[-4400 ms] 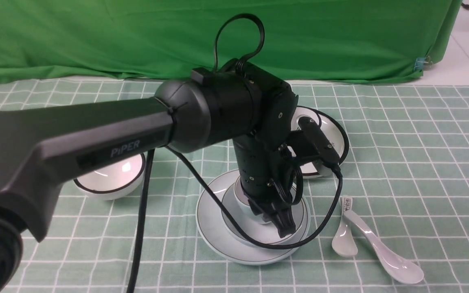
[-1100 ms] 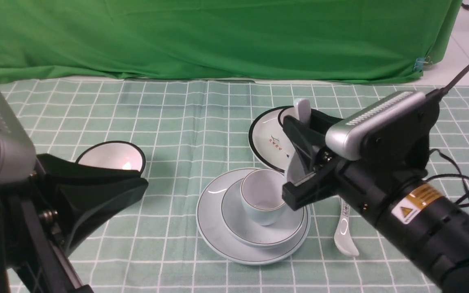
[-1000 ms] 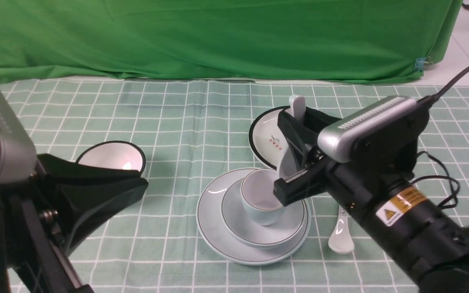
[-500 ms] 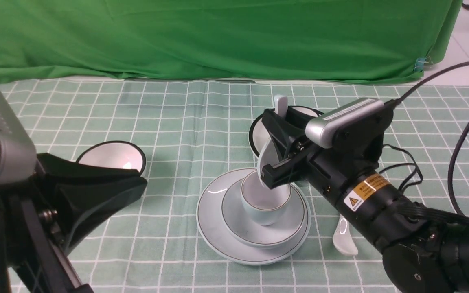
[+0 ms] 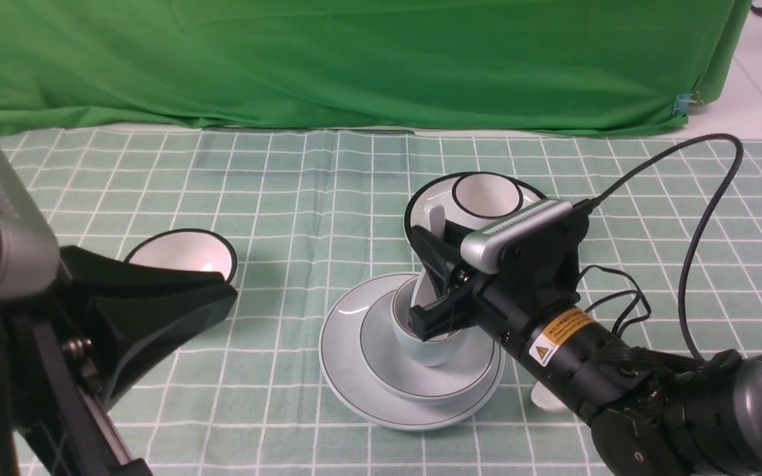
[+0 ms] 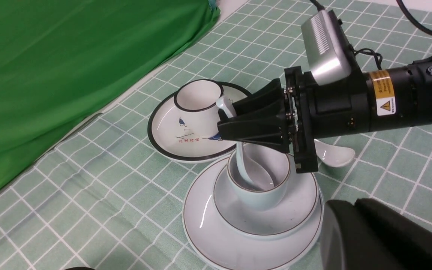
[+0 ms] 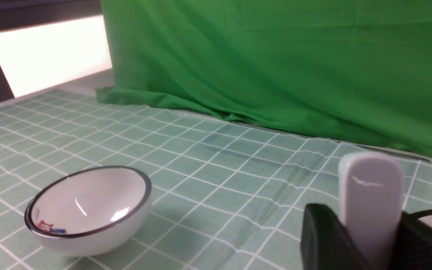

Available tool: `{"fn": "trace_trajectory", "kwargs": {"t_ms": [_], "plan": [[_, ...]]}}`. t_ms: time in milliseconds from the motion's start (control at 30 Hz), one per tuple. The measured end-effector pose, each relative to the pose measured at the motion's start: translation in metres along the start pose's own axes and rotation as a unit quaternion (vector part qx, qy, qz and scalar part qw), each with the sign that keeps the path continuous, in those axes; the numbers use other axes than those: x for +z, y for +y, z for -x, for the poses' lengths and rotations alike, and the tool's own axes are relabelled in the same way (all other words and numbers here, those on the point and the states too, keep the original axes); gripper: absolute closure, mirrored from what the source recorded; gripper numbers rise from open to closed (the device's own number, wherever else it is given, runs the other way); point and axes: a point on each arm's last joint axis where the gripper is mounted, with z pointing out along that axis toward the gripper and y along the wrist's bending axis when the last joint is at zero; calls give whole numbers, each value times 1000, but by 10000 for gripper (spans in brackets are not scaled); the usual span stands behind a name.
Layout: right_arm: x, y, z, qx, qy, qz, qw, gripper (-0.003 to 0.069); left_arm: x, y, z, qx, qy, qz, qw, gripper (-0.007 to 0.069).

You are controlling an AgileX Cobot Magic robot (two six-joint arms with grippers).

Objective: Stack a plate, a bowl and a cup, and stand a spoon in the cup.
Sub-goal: Use the right arm to put the blue soup spoon into the blue teacup in the middle

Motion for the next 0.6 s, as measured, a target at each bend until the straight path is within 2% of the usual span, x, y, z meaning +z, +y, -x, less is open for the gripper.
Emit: {"fn": "trace_trajectory", "kwargs": {"t_ms": [100, 200, 300, 433, 600], "plan": [[0, 0, 0, 0, -2, 0, 1000, 445, 0, 0, 0, 0, 0, 0, 1000, 615], [0, 0, 0, 0, -2, 0, 1000, 314, 0, 0, 0, 0, 0, 0, 1000, 615], [0, 0, 1, 0, -3, 0, 1000, 263, 0, 0, 0, 0, 0, 0, 1000, 615], [-3, 1, 11, 7, -17, 3, 1000, 253, -1, 0, 0, 1, -1, 0, 1000, 615], [-29, 16, 60, 9, -26, 32, 999, 251, -15, 0, -3, -13, -26, 8, 1000, 615]]}}
